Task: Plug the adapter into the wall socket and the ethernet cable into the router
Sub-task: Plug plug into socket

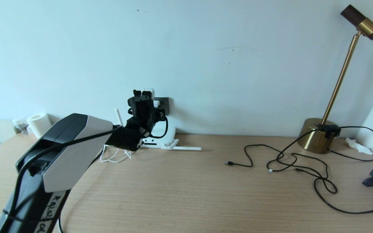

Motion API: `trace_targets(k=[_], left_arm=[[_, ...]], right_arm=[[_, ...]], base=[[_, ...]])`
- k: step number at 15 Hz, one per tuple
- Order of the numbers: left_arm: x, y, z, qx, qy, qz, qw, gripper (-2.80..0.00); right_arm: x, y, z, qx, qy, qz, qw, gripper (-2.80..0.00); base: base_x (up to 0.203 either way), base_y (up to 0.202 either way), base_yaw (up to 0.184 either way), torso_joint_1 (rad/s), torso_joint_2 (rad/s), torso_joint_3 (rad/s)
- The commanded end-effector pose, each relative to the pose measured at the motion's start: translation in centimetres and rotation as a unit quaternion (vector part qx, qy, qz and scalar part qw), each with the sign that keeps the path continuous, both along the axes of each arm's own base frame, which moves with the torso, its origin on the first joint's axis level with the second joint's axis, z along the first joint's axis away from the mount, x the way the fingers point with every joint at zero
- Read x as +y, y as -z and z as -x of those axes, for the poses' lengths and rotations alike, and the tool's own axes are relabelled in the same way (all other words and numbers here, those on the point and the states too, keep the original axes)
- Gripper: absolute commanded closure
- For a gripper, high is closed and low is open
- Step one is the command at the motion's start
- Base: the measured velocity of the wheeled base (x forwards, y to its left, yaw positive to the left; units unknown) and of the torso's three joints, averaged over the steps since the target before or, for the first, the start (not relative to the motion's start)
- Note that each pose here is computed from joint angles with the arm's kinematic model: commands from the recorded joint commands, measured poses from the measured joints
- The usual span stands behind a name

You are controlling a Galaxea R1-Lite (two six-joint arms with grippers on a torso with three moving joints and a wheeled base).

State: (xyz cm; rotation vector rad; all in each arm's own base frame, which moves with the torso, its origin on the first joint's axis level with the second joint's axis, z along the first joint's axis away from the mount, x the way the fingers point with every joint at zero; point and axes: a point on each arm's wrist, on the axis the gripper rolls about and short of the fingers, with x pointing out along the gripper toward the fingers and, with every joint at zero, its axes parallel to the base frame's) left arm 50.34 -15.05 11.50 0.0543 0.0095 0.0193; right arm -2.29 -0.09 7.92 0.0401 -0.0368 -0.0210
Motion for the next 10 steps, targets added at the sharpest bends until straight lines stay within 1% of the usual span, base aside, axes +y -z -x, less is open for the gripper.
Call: trace_targets(k=[1,10], left_arm=[[-0.07,0.21,-0.01,0.001,0.000,0.000,1.0000,0.00],[-0.62,-0.02,0.10,-0.002,0.005,0.001,1.0000,0.00]], right_arm=[[0.00,0.29,-0.08,0.005,0.000,0.000,1.000,0.00],[0.00,0.29,-0.08,0.005,0.000,0.000,1.000,0.00]], base=[[0.000,0.000,0.000,0.000,0.00,0.000],[0.000,0.000,0.000,0.000,0.00,0.000]])
